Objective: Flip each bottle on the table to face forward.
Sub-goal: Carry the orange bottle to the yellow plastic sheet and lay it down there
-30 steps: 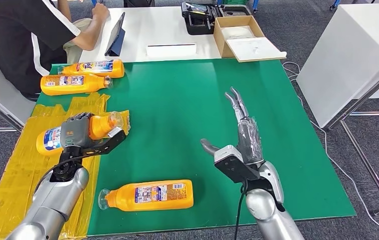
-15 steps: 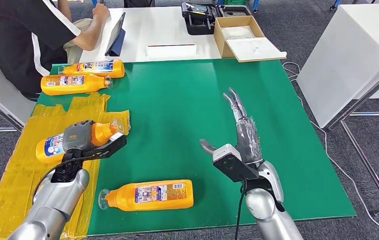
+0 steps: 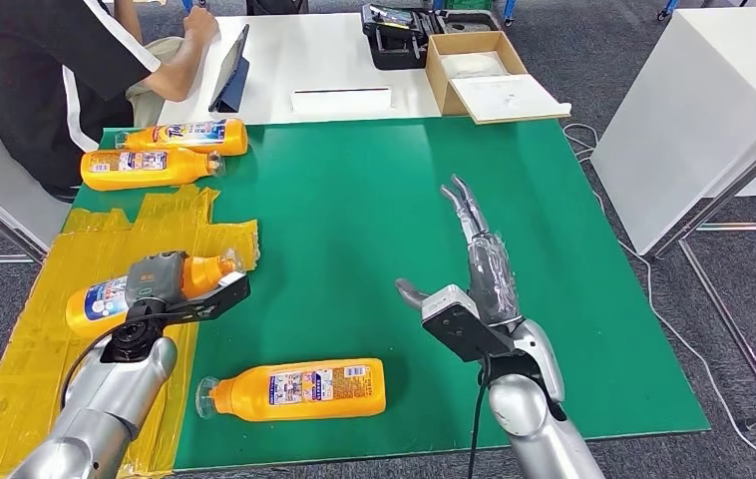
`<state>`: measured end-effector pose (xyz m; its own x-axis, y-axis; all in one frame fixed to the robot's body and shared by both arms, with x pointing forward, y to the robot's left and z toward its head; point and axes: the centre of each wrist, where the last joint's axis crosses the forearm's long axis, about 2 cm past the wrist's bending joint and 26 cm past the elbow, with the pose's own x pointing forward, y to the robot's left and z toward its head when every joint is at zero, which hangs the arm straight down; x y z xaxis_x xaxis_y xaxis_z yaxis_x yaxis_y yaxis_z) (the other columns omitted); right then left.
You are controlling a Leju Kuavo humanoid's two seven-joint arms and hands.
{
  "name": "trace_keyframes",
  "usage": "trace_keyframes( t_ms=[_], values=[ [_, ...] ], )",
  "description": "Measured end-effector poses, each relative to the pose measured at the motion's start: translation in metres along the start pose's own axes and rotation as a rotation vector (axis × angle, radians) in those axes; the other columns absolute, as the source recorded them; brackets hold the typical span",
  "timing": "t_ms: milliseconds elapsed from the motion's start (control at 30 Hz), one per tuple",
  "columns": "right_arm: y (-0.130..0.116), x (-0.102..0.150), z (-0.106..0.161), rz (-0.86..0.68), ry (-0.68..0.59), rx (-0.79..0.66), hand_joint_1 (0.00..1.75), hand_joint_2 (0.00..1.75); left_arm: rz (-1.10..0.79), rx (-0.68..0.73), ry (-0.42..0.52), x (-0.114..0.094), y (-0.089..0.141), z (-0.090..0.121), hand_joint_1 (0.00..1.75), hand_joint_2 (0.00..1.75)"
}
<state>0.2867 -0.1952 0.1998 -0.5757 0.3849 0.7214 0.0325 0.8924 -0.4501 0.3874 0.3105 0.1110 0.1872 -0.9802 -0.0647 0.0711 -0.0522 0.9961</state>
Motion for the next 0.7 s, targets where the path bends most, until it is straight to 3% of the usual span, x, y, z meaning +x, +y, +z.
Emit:
trace_keyframes(
  t_ms=[33, 67, 533, 667, 700],
  values=[
    [0.0005, -0.0003, -0.0002, -0.002, 0.001, 0.002, 0.00, 1.75, -0.005, -0.014, 0.004, -0.0013, -0.0005, -0.0002, 0.17, 1.75],
    [0.0010, -0.0004, -0.0007, -0.005, 0.002, 0.004, 0.00, 1.75, -0.011, -0.028, 0.008, -0.0025, -0.0011, -0.0003, 0.00, 1.75],
    [0.0061, -0.0033, -0.0098, -0.018, 0.016, 0.007, 0.00, 1.75, -0.068, -0.165, 0.039, -0.0042, 0.0030, -0.0092, 0.00, 1.75],
    [0.0068, -0.0052, -0.0090, -0.017, 0.024, 0.010, 0.00, 1.75, -0.069, -0.174, 0.031, -0.0037, 0.0039, -0.0099, 0.00, 0.00],
    [0.0067, -0.0056, -0.0088, -0.016, 0.027, 0.009, 0.00, 1.75, -0.066, -0.173, 0.024, -0.0034, 0.0045, -0.0100, 0.00, 0.00]
  ],
)
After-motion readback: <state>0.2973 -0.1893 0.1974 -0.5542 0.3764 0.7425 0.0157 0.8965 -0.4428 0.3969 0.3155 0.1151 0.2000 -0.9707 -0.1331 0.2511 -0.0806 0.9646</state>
